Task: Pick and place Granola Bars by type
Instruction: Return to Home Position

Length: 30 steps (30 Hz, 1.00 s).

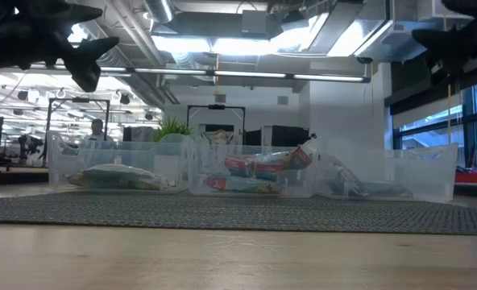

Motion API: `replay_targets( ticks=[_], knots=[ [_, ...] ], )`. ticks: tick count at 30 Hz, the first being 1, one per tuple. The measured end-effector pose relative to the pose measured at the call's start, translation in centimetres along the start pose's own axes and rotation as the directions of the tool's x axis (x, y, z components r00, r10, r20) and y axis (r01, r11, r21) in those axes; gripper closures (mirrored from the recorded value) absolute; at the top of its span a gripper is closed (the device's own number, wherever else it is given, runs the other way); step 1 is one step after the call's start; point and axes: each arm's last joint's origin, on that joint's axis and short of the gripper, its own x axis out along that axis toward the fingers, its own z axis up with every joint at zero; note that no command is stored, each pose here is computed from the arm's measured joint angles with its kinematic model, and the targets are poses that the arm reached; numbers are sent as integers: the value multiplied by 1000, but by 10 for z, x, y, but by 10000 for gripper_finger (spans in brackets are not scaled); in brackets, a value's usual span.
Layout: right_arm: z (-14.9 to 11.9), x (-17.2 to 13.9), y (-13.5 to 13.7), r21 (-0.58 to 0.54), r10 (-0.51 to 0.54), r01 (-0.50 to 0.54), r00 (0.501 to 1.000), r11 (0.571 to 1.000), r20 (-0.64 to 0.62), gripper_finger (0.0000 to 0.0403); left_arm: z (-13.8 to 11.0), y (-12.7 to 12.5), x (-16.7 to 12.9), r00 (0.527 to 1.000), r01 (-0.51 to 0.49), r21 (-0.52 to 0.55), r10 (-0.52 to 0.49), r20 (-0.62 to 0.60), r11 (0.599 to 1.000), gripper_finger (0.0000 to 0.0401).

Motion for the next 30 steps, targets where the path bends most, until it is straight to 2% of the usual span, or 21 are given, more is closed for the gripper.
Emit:
replay_targets(
  ticks=[6, 13, 18, 23, 30],
  knots=[
    [-5, -11, -10, 22, -18, 18, 999, 1000, 42, 199, 3, 9, -4, 998, -64, 20, 63, 11, 998, 207],
    [9, -21, -13, -81, -6, 18, 989, 997, 151, 199, 6, 15, -7, 995, -96, 31, 95, 24, 995, 206],
    [17, -29, -22, -78, -47, 66, 974, 995, 219, 199, 7, 18, -8, 996, -90, 32, 90, 18, 995, 206],
    [16, -30, -33, -94, -140, 164, 966, 982, 219, 199, 9, 20, -9, 997, -79, 25, 79, 12, 997, 207],
    [16, -26, -42, -111, -158, 185, 964, 976, 213, 199, 10, 24, -10, 996, -94, 29, 93, 16, 995, 208]
  ],
)
